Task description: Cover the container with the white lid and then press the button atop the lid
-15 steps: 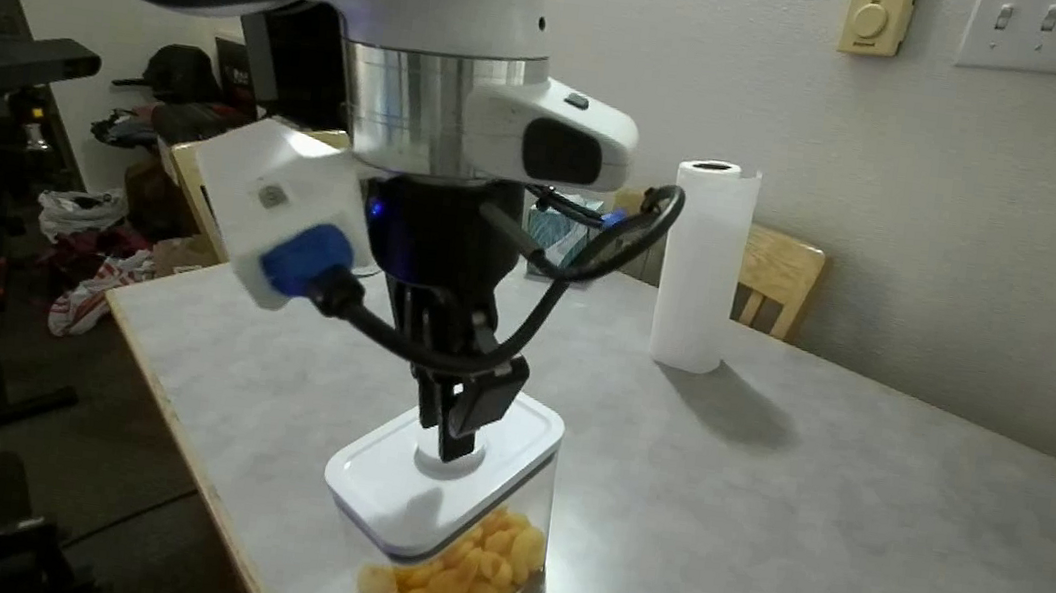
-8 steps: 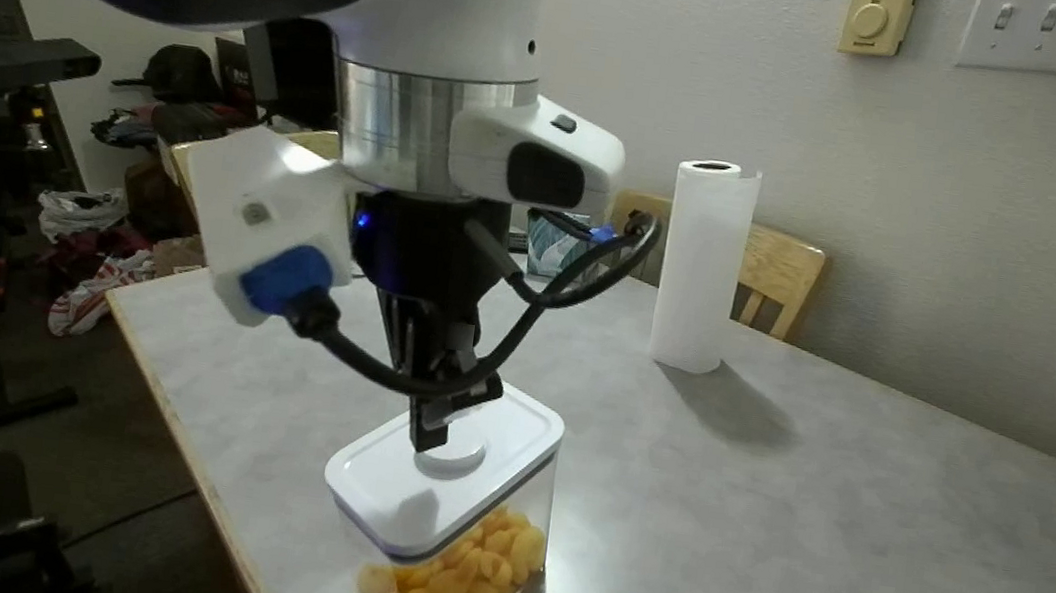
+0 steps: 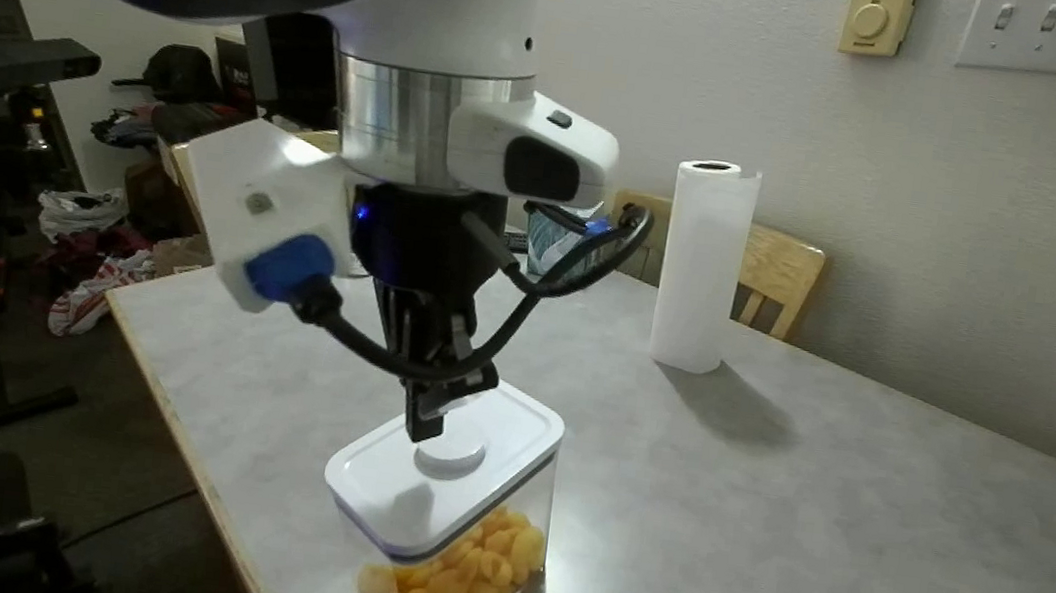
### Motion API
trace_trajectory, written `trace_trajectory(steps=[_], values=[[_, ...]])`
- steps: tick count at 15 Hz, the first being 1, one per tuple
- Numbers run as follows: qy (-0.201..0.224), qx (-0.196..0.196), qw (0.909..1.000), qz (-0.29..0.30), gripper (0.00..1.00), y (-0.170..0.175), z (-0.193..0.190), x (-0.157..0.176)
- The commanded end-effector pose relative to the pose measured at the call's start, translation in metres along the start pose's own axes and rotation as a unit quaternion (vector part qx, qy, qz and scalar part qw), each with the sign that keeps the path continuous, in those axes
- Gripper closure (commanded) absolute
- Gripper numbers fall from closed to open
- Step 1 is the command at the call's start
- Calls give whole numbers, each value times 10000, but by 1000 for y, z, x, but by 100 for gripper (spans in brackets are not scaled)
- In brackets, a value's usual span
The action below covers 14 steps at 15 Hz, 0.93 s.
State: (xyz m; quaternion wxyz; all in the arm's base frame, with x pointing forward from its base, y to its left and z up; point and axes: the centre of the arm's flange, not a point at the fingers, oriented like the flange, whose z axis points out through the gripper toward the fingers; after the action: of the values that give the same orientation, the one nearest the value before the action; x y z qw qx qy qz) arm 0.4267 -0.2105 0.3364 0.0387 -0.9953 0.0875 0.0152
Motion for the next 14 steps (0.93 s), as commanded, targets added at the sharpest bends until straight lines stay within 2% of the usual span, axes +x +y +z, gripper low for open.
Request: trace_trajectory(steps=[1, 5, 12, 14], values=[[-17, 138, 9999, -76, 100, -6, -8, 6], [-1, 196, 9998, -58, 100, -9, -4, 10], [-362, 500, 9981, 81, 100, -12, 50, 16], [-372, 628, 9973, 59, 100, -15, 54, 21]])
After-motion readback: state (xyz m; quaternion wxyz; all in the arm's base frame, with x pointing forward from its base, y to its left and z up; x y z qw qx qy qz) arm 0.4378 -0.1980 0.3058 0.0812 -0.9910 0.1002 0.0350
